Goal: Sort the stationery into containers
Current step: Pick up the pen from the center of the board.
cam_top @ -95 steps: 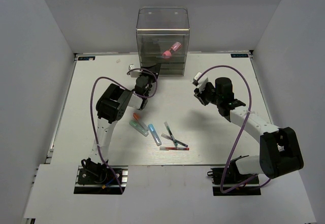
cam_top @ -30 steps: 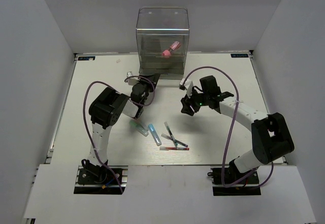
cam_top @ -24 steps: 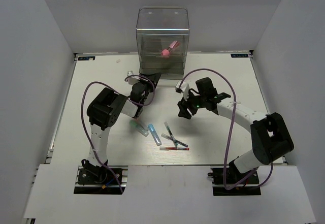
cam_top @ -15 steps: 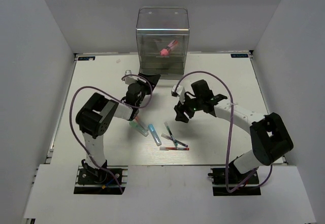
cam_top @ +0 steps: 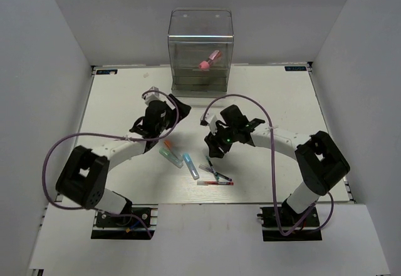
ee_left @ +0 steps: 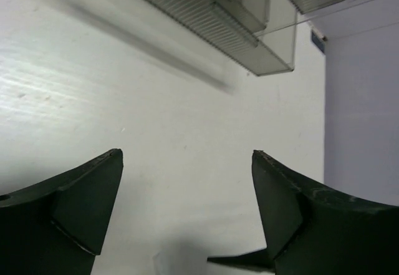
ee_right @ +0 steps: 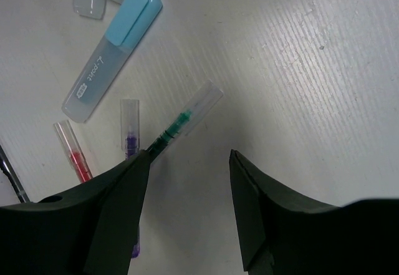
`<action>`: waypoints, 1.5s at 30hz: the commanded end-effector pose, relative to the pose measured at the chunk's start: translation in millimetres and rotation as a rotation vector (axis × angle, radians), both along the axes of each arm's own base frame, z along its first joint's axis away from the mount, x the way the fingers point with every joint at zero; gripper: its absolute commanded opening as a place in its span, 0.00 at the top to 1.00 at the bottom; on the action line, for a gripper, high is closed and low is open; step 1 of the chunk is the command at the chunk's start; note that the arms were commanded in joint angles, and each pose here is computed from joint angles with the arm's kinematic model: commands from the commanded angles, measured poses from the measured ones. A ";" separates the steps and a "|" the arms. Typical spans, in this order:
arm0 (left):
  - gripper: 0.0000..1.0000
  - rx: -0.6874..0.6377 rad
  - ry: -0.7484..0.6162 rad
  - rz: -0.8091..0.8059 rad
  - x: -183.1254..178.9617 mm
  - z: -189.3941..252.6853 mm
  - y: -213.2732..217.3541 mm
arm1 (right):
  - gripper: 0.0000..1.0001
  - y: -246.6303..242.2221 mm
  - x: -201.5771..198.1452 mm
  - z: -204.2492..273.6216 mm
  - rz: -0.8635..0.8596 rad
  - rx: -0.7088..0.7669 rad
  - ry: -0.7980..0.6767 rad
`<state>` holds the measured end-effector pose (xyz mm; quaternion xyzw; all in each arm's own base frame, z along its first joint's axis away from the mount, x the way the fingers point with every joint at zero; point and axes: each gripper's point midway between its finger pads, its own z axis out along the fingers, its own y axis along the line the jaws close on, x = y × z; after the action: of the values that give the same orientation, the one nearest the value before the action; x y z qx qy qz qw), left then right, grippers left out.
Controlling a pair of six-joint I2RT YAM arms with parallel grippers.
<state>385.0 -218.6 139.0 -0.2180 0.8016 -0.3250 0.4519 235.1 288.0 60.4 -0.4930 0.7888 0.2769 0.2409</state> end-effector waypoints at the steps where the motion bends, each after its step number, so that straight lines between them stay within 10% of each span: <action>1: 0.04 0.131 0.122 0.036 -35.5 -20.0 33.3 | 0.40 10.1 4.9 13.1 -0.029 0.017 -0.018; 22: 0.01 0.083 0.253 0.244 -113.0 -8.4 94.8 | 0.38 21.0 -2.7 -22.9 -0.094 -0.114 -0.005; 33: 0.01 0.071 0.279 0.260 -133.5 -20.8 104.9 | 0.79 14.8 -2.3 -46.2 -0.112 -0.246 -0.054; 45: 0.50 0.090 0.169 -0.057 -118.0 -10.0 52.7 | 1.00 34.6 109.7 69.4 0.035 -0.128 -0.590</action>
<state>260.6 -140.8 117.0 -0.2778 0.8522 -0.2383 0.3739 288.6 300.8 51.3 -0.5561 0.7689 0.1084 0.2964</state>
